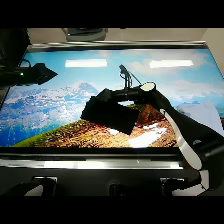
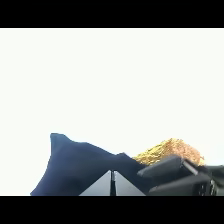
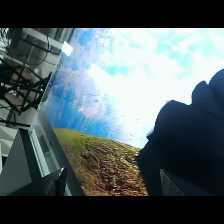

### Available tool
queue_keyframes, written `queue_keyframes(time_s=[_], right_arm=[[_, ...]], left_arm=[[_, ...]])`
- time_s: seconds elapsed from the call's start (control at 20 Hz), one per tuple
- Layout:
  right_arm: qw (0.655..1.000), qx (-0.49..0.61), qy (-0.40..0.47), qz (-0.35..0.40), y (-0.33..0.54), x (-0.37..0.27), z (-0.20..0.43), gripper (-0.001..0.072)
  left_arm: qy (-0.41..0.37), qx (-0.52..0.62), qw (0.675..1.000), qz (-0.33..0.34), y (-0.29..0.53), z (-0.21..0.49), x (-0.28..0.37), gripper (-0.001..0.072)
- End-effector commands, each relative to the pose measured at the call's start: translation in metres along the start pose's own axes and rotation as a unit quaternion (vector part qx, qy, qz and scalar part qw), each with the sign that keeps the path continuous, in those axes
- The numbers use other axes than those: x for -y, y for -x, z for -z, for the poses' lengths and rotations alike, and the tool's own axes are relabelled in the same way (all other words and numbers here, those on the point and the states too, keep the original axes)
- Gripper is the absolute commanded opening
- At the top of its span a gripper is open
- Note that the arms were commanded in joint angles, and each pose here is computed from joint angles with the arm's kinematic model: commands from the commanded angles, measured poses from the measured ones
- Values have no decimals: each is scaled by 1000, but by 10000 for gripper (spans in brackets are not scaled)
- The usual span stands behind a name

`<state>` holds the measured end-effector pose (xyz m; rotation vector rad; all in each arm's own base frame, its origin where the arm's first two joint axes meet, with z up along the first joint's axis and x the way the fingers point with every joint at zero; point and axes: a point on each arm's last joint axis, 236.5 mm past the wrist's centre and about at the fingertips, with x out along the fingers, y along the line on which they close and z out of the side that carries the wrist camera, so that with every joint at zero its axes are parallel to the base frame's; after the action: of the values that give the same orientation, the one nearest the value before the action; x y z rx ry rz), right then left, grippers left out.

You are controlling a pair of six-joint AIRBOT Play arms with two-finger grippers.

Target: Fold the shirts.

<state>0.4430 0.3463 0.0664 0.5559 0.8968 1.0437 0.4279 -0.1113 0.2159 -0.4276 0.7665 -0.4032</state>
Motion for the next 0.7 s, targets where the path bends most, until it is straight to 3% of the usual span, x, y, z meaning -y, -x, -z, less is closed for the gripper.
queue_keyframes(time_s=[0.0, 0.1, 0.25, 0.4, 0.5, 0.65], right_arm=[[998, -17, 24, 51, 36, 33, -3, 658], [986, -81, 37, 142, 95, 73, 14, 658], [937, -241, -22, 252, 178, 130, 97, 658], [945, -233, -114, 198, 148, 132, 153, 680], [957, -150, -169, 179, 122, 141, 152, 685], [953, -113, -216, 180, 111, 156, 157, 678]], left_arm=[[-11, -4, 1000, -11, 13, 3, -5, 27], [-16, -5, 1000, -21, 13, 3, -10, 27], [-23, -6, 999, -36, 13, 4, -17, 28], [-28, -7, 999, -37, 13, 4, -17, 28], [-41, -8, 998, -36, 13, 4, -17, 28], [-41, -8, 998, -36, 13, 4, -17, 28]])
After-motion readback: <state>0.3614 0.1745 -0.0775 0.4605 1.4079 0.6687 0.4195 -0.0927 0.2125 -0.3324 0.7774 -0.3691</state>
